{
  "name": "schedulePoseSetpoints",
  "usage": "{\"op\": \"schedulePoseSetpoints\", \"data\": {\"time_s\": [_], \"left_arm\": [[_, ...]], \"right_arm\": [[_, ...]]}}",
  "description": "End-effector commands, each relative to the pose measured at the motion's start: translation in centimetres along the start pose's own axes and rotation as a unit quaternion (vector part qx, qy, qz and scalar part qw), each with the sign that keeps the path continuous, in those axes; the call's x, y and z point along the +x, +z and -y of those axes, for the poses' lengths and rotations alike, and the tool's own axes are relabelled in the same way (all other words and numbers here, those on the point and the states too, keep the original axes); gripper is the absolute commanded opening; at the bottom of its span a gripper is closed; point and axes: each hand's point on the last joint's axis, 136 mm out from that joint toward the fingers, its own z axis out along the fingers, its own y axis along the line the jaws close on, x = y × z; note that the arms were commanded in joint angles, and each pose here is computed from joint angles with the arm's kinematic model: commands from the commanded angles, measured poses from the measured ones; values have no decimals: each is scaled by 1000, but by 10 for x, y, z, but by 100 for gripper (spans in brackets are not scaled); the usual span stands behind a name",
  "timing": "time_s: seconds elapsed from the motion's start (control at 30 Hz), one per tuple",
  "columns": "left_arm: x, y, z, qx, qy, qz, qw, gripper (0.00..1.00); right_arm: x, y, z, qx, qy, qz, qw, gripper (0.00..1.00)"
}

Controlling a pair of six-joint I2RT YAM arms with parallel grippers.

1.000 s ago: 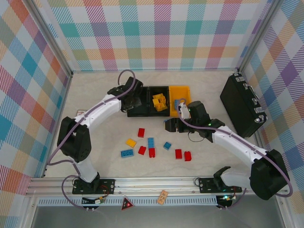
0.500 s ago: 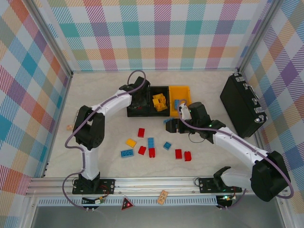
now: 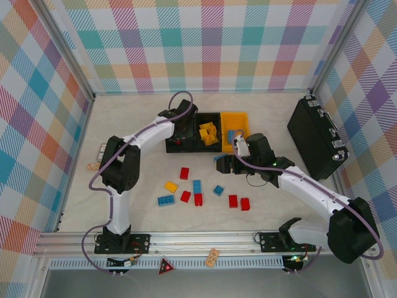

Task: Sort the legos into containers by color
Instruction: Place the lego in the container, then pick up the lego from the center of the table.

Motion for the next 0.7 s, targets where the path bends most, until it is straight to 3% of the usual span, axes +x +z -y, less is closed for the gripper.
{"op": "schedulePoseSetpoints", "data": {"time_s": [0.0,0.3,0.67], "left_arm": [[-9,-17,2,6,4,12,1000,56],[10,-58,7,66,27,6,997,57],[55,-83,8,134,52,-32,989,57]], "right_arm": [[1,-1,-1,-1,0,4,1000,67],[2,0,0,0,-6,-1,1000,67],[4,-6,-9,-5,-59,-29,998,67]]}}
